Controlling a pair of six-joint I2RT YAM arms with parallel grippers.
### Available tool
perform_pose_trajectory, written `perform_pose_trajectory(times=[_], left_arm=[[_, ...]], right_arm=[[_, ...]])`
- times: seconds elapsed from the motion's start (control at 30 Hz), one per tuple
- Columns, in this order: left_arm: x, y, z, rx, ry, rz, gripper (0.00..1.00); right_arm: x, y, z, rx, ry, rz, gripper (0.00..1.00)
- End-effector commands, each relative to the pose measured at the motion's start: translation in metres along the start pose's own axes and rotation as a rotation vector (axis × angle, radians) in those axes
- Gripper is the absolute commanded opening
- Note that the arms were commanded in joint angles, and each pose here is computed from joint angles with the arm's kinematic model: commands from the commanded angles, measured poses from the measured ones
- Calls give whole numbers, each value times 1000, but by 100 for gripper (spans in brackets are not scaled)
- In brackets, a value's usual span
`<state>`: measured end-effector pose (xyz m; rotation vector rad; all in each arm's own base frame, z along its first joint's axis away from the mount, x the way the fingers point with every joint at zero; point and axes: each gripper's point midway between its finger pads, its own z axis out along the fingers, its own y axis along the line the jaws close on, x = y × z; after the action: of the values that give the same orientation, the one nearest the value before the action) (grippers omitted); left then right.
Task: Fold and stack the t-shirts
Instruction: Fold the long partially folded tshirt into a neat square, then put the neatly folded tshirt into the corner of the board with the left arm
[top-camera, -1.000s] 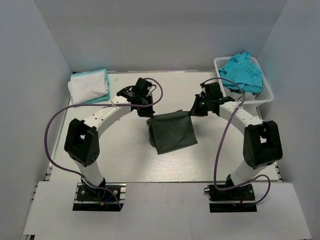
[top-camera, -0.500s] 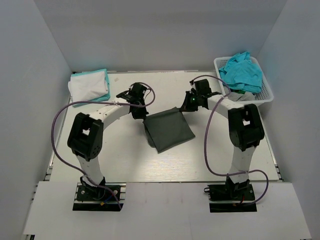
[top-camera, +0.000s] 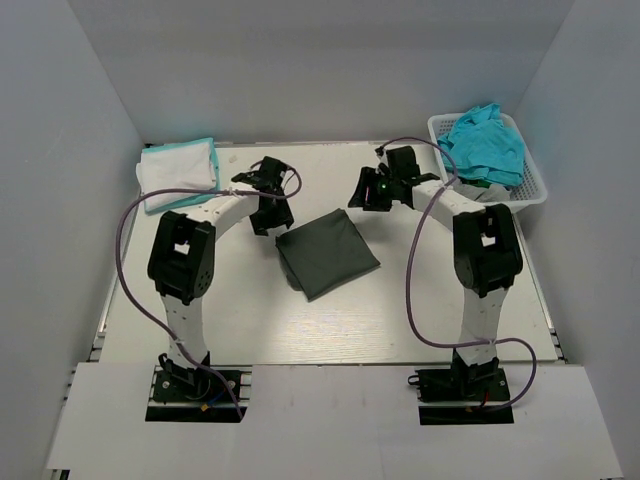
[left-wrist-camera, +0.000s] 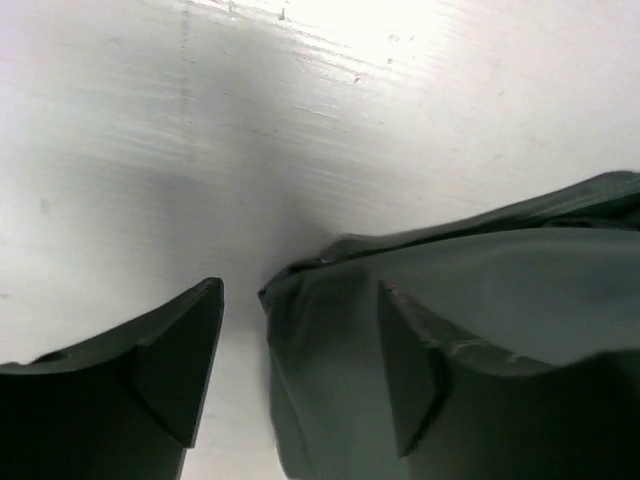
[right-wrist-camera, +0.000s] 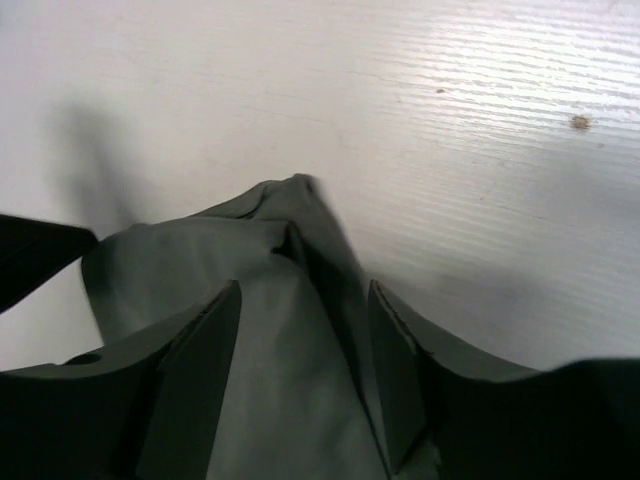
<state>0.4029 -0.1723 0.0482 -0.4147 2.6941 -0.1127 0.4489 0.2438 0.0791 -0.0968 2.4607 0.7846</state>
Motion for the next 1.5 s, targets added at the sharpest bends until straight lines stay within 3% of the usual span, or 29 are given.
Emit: perform_pose_trajectory(times=[0.0,0.03,0.1,0.27,0.33,0.37,0.47,0.7,0.9,1.1,1.33,1.47], left_arm=[[-31,-3,-51,24,-109,-25,75],[-33,-4,-57,35,-122,-28,100],[-25,2,-64,29,-98,-23,100],[21,3,-76,108,-10,-41,100],[39,-15,-76,245,41,-76,100],[65,-9,-67,254,96,-80,100],[91,-23,-63,361,156,-106,100],[90,-52,-54,491,85,-78,100],[100,-43,-32,403,126,-39,100],[127,-26,-13,321,175,-31,91],[132,-35,5,254,187,-3,82],[129,-26,24,113,194,15,58]], right_arm=[[-24,42,-42,-90,-84,-60,61],[-13,42,-41,-102,-60,-48,66],[-3,47,-43,-125,-54,-30,90],[16,49,-62,-112,-51,-10,90],[29,40,-64,-91,-41,23,90],[23,44,-76,-92,-72,24,90],[32,49,-87,-120,-56,51,90],[56,49,-100,-154,0,75,90],[64,38,-109,-121,-3,96,90],[62,30,-119,-90,-21,103,90],[60,23,-130,-69,-41,109,90],[59,20,-138,-60,-62,116,90]])
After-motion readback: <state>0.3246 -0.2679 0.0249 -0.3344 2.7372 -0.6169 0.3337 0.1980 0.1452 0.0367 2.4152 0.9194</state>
